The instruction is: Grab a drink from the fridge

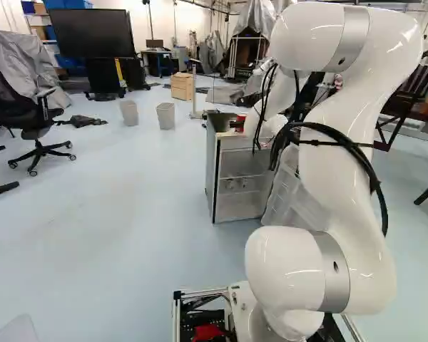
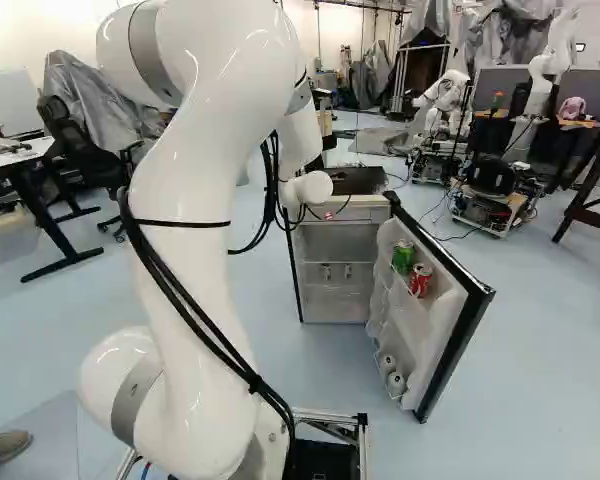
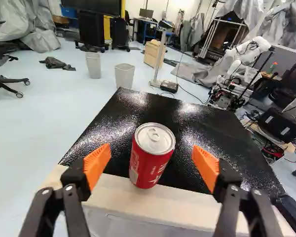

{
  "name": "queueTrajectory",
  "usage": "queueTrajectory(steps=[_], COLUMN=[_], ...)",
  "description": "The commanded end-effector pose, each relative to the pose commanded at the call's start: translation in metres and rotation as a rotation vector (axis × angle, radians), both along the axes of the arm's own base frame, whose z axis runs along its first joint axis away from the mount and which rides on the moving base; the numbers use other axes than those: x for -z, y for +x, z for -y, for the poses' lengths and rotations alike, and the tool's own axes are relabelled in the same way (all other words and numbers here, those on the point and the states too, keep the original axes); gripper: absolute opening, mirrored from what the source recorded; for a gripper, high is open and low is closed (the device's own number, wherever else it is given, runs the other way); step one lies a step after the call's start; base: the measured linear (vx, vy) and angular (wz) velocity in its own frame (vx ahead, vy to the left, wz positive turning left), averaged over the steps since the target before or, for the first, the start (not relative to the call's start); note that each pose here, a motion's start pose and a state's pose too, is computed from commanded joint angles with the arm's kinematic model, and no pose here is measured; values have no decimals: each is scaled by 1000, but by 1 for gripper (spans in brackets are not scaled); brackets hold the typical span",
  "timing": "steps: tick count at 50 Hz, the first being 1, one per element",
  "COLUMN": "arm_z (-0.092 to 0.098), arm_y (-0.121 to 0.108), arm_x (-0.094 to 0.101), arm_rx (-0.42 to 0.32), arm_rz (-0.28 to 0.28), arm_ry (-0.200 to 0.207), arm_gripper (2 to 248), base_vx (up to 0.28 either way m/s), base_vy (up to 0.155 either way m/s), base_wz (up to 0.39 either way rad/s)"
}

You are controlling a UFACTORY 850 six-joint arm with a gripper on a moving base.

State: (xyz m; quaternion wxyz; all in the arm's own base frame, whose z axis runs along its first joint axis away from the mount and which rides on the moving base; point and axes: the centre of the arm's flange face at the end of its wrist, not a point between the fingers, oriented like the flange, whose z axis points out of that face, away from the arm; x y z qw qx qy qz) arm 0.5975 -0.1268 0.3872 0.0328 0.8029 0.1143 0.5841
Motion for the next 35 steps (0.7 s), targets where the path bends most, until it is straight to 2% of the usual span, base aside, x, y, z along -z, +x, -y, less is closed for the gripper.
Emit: queueTrajectory(steps=[3, 4, 21, 35], arm_z=[0, 0, 0, 12], arm_y=[-2, -3, -33, -58], arm_x=[0, 0, -4, -6], arm_rx=[1, 1, 14, 46], arm_rz=[-1, -2, -20, -32], arm_ry=[0, 0, 5, 9], arm_gripper=[220, 246, 247, 247], base_vx=[0, 0, 0, 0], base_vy=[0, 0, 0, 0], base_wz=[0, 0, 0, 0])
